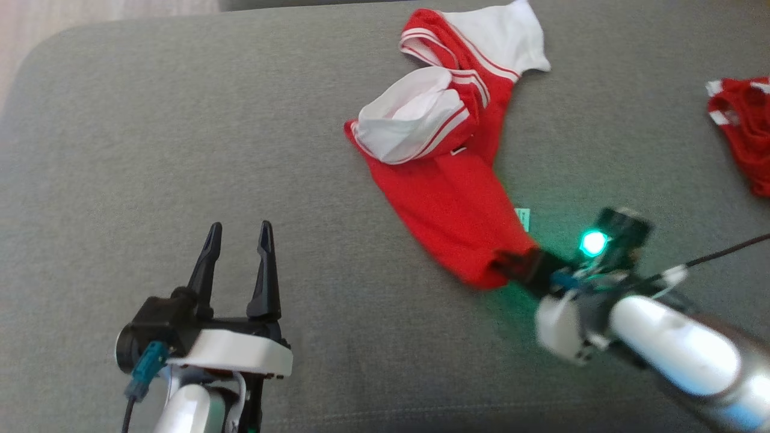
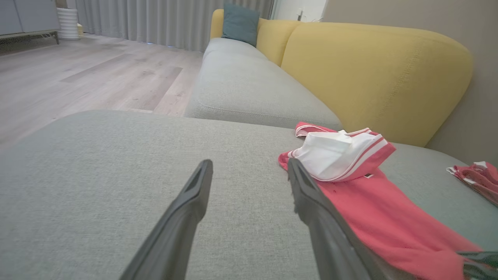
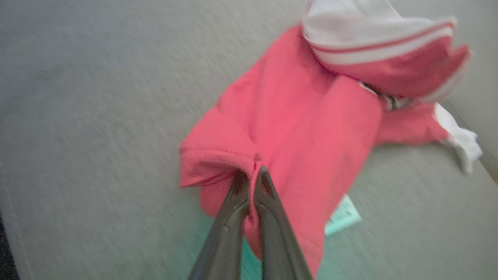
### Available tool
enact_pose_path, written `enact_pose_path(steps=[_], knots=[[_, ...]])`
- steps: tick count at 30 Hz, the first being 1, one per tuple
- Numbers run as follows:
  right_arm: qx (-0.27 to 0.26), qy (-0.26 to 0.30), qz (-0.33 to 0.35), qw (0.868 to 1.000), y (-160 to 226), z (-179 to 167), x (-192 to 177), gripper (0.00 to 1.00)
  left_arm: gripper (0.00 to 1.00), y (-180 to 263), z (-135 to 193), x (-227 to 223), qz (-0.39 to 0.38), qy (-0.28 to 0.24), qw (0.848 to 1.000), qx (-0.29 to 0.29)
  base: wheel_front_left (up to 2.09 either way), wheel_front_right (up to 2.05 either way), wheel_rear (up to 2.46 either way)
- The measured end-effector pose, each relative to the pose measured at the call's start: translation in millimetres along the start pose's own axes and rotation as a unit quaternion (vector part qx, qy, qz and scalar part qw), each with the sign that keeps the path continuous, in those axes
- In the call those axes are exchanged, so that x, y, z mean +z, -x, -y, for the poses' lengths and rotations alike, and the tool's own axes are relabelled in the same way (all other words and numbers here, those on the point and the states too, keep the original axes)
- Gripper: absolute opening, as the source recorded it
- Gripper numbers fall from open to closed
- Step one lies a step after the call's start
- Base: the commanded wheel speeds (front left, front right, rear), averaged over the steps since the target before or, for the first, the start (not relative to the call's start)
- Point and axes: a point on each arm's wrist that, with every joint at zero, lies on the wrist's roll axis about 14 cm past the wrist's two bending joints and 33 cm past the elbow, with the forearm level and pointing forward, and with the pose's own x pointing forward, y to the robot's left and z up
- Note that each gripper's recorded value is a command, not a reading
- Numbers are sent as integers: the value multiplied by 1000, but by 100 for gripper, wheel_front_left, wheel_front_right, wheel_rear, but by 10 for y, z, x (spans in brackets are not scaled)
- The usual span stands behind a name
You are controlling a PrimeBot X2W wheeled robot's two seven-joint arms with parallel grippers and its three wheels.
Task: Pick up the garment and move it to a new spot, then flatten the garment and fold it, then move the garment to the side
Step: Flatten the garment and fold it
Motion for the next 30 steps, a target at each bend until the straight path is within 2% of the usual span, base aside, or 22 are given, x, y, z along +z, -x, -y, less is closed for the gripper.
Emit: enact_pose_path(steps=[5, 8, 16, 18, 22, 24, 25, 26, 30], knots=[[-77, -23, -70, 994, 356, 503, -452, 0, 100, -62, 116, -51, -6, 5, 1000, -19, 0, 0, 0], [-134, -46, -125, 982, 597, 827, -859, 0, 100, -78, 137, -81, -10, 6, 1000, -24, 0, 0, 0], [-238, -54, -146, 959, 918, 1448, -1067, 0, 100, -65, 108, -71, -8, 1, 1000, -23, 0, 0, 0], [-261, -57, -145, 953, 986, 1552, -1114, 0, 100, -65, 105, -72, -8, 1, 1000, -22, 0, 0, 0], [-277, -59, -135, 949, 992, 1589, -1119, 0, 100, -72, 117, -77, -9, -1, 1000, -25, 0, 0, 0], [-284, -66, -133, 947, 1000, 1592, -1138, 39, 100, -80, 127, -83, -9, -2, 1000, -26, 0, 0, 0], [-286, -72, -137, 946, 1009, 1585, -1168, 76, 100, -84, 134, -88, -10, -2, 1000, -28, 0, 0, 0], [-288, -77, -139, 944, 1018, 1573, -1194, 100, 100, -89, 142, -91, -10, -1, 1000, -29, 0, 0, 0], [-302, -90, -140, 939, 1121, 1571, -1267, 100, 100, -115, 199, -103, -11, 0, 999, -38, 0, 0, 0]])
